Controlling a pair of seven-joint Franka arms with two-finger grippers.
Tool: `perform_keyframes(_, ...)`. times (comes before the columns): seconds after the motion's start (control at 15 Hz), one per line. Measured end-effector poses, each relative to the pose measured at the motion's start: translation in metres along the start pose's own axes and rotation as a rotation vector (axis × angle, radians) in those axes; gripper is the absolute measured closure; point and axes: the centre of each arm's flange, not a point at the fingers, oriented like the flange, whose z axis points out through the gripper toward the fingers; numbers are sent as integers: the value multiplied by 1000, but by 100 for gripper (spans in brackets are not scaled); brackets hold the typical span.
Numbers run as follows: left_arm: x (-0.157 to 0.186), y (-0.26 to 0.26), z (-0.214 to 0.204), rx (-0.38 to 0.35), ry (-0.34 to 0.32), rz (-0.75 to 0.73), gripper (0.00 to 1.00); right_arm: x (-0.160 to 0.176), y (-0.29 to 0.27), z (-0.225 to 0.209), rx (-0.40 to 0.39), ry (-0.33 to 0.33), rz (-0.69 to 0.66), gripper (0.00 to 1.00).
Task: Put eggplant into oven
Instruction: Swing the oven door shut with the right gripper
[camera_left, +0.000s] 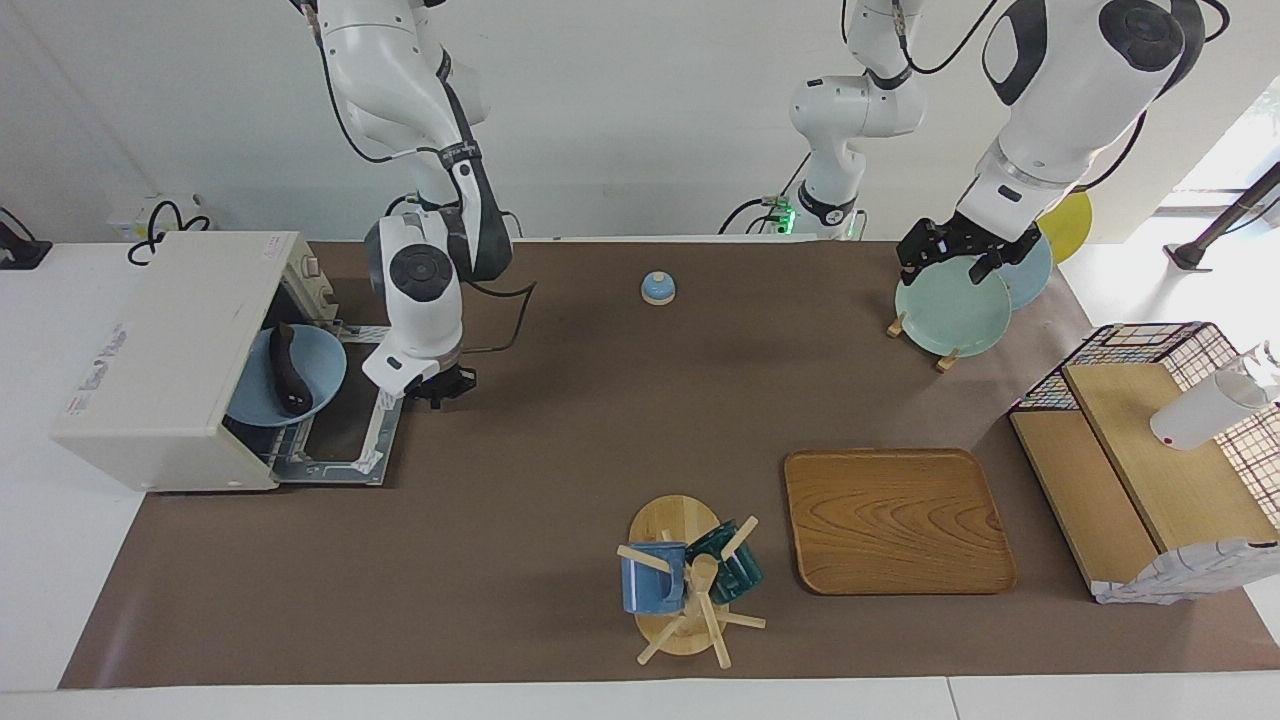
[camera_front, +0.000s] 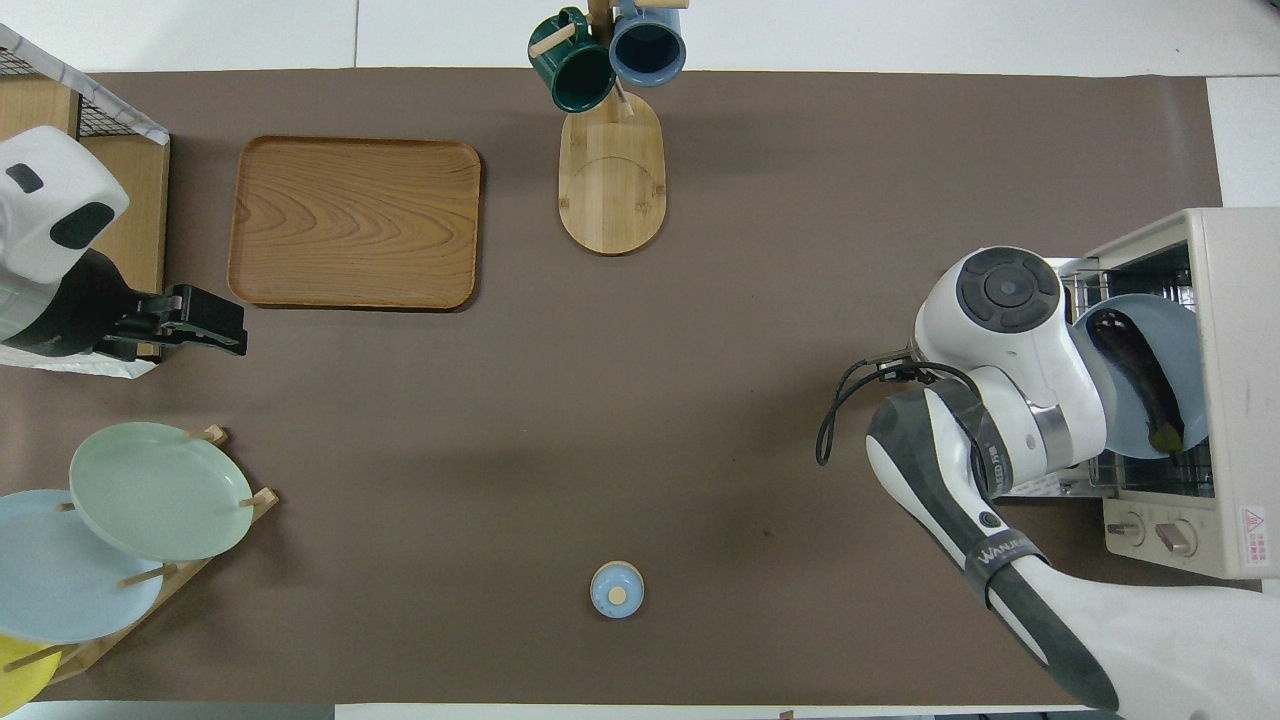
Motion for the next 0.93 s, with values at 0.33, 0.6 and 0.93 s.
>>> perform_keyframes(0.33,0,-1,0,0,0,1,0,0,6,4,-114,0,-78,99)
perform_keyframes(0.6,0,-1,0,0,0,1,0,-1,14,7,-155,-4,-97,99)
perform_keyframes(0.93,0,-1,0,0,0,1,0,0,16,7,-153,-5,-93,99)
